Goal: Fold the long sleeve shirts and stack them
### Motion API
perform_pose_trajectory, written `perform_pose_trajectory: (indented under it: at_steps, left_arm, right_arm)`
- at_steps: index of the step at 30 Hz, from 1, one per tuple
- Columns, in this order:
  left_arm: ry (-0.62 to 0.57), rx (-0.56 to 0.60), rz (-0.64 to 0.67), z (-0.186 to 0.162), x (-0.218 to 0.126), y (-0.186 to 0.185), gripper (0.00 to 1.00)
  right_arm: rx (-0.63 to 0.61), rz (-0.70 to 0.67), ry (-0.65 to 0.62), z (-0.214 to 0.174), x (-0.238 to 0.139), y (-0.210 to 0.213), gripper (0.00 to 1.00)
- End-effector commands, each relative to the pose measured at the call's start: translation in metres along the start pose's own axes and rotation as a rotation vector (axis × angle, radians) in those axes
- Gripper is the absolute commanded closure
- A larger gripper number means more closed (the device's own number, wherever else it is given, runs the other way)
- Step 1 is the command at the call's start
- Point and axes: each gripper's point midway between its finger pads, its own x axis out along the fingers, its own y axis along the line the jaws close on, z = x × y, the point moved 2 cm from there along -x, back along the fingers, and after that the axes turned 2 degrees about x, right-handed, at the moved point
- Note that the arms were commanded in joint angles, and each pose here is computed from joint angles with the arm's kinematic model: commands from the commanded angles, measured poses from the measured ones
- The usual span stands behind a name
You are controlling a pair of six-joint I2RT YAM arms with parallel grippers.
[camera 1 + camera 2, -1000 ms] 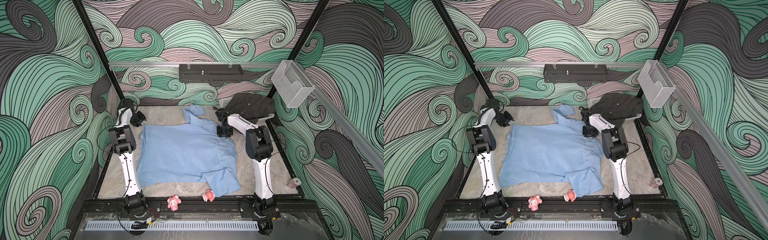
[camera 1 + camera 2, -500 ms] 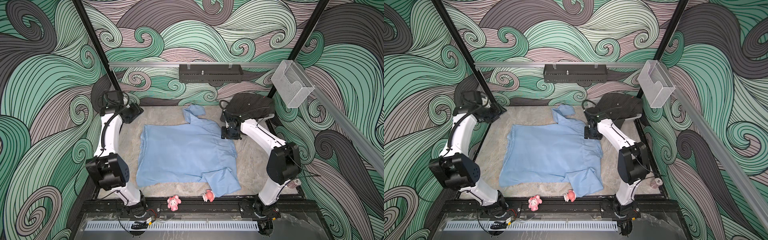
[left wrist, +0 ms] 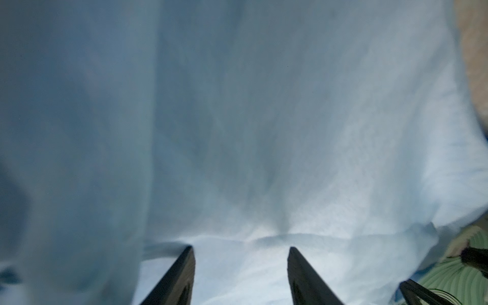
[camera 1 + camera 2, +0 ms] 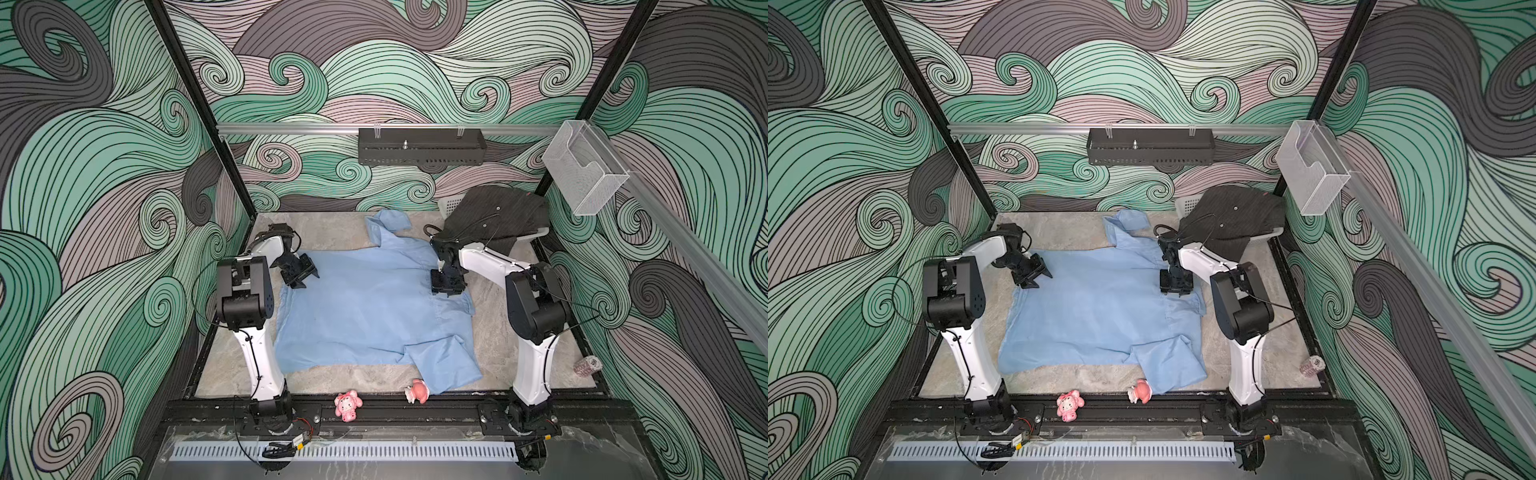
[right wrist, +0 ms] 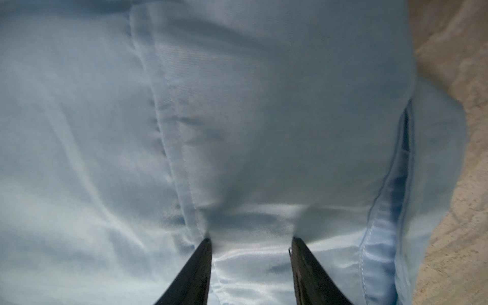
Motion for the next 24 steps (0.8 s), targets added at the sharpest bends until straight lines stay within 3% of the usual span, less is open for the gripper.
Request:
perform_pose_trajectory:
  at_steps: [1,4,8,10,15,17,19,24]
  left_arm:
    - [-0.014,-0.015,0.231,0.018,-0.024,0.047,0.38]
    - [-0.053,-0.052,0.330,0.036,-0.048,0.080,0.36]
    - [-0.088,-0.100,0.344,0.046,-0.077,0.102,0.36]
    - [-0.116,-0.087,0.275,0.044,-0.084,0.089,0.36]
    - [-0.180,0.028,-0.002,0.011,-0.097,0.014,0.36]
    - [-0.157,0.049,-0.125,-0.010,-0.086,-0.012,0.37]
    - [-0.101,0.037,-0.147,-0.026,-0.065,-0.018,0.38]
    - [0.035,-0.065,-0.045,-0.037,-0.004,0.010,0.41]
  right_arm:
    - [-0.010,-0.003,-0.003,0.005,0.001,0.002,0.49]
    - [-0.008,-0.024,0.007,0.005,0.004,-0.003,0.49]
    - [-0.008,-0.040,0.022,0.003,0.007,-0.009,0.49]
    - [-0.009,-0.044,0.021,0.004,0.007,-0.010,0.49]
    - [-0.015,-0.056,0.027,0.003,0.008,-0.013,0.50]
    - [-0.014,-0.067,0.033,0.002,0.010,-0.016,0.50]
    - [-0.008,-0.073,0.040,0.002,0.014,-0.019,0.51]
    - [0.023,-0.101,0.053,0.006,0.022,-0.029,0.52]
